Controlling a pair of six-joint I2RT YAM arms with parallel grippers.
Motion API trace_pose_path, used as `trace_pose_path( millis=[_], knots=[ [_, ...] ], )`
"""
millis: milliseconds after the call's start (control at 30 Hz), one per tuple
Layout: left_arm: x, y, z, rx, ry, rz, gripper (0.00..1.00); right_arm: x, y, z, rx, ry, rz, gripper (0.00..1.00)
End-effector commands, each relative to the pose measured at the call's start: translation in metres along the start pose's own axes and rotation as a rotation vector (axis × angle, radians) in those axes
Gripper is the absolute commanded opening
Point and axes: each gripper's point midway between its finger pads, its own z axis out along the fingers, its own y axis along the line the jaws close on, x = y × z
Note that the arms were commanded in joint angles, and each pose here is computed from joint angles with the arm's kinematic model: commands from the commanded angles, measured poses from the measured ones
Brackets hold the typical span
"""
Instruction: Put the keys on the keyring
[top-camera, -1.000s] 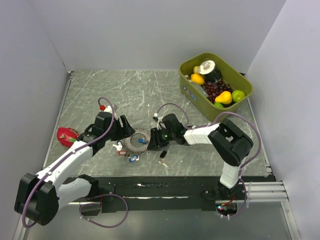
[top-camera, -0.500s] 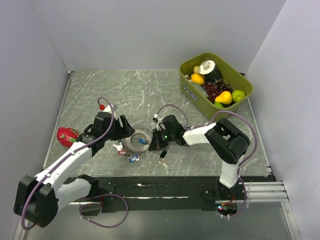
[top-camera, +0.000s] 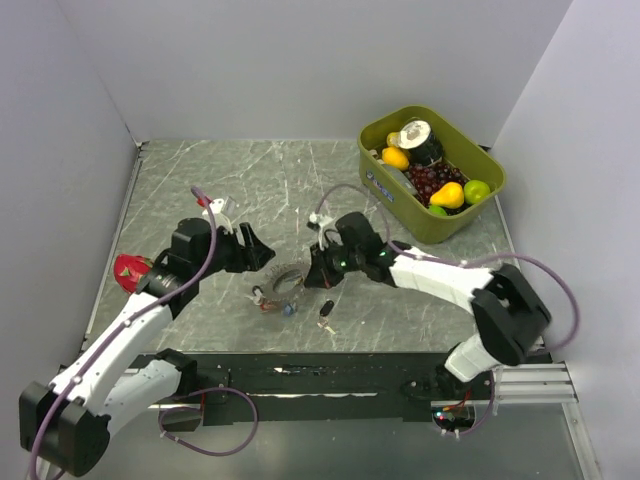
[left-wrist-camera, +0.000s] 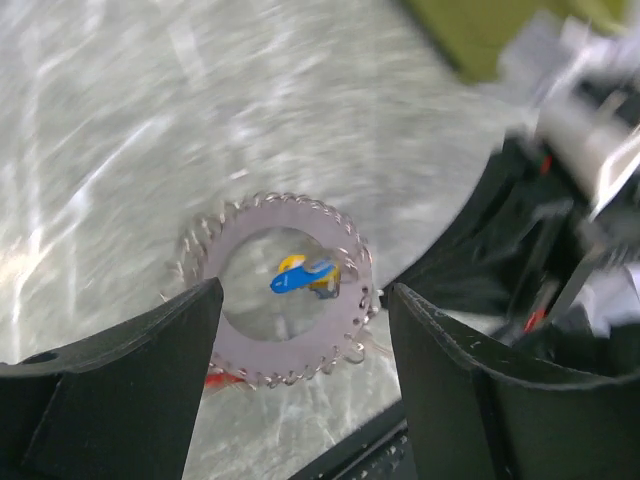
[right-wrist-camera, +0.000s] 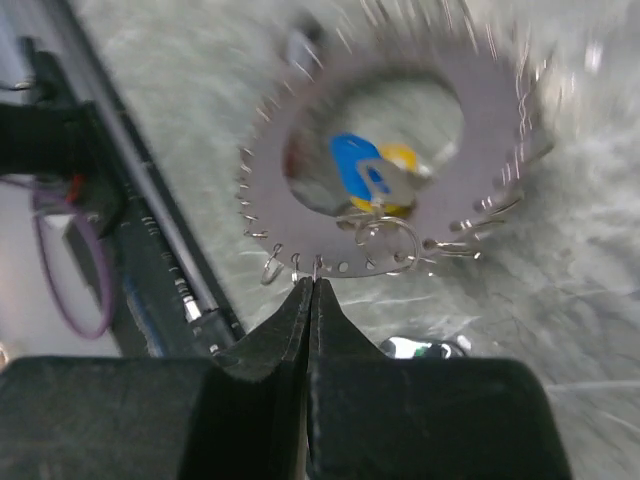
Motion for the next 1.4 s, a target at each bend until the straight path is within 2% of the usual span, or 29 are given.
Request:
trace_pose_path(
  millis=[0, 233, 367, 567, 600, 633, 733, 967, 1100, 1267, 1367],
  knots=[
    [-0.04, -0.068, -0.037, 0.295, -0.119, 0.196, 0.73, -0.059, 0.052, -0.053, -0.098, -0.137, -0.256, 0.0],
    [-0.022, -0.131, -0.076, 0.702, -0.009, 0.364, 0.67, -0.083, 0.11, -0.105, -0.255, -0.234, -0.405, 0.0],
    [-0.027, -0.149, -0.095, 0.816, -0.064, 0.381, 0.62, -0.086, 0.13, -0.125, -0.312, -0.282, -0.448, 0.0],
    [-0.029, -0.159, -0.114, 0.901, -0.184, 0.441, 0.54, -0.088, 0.153, -0.151, -0.38, -0.368, -0.464, 0.0],
    [-0.021, -0.157, -0.113, 0.922, -0.169, 0.438, 0.56, -0.089, 0.157, -0.155, -0.395, -0.378, -0.456, 0.0],
    [-0.023, -0.161, -0.118, 0.952, -0.207, 0.465, 0.57, -0.091, 0.161, -0.158, -0.408, -0.396, -0.466, 0.0],
    [-0.015, -0.164, -0.126, 1.017, -0.215, 0.477, 0.59, -0.091, 0.169, -0.166, -0.442, -0.423, -0.481, 0.0],
    [-0.008, -0.172, -0.127, 1.024, -0.234, 0.534, 0.58, -0.09, 0.182, -0.174, -0.512, -0.424, -0.512, 0.0],
    [-0.007, -0.179, -0.129, 1.052, -0.231, 0.554, 0.52, -0.089, 0.184, -0.173, -0.527, -0.417, -0.517, 0.0],
    [-0.007, -0.185, -0.125, 1.055, -0.227, 0.569, 0.5, -0.088, 0.187, -0.175, -0.546, -0.411, -0.519, 0.0],
    [-0.008, -0.186, -0.122, 1.046, -0.226, 0.563, 0.44, -0.087, 0.186, -0.174, -0.55, -0.405, -0.509, 0.0]
  ],
)
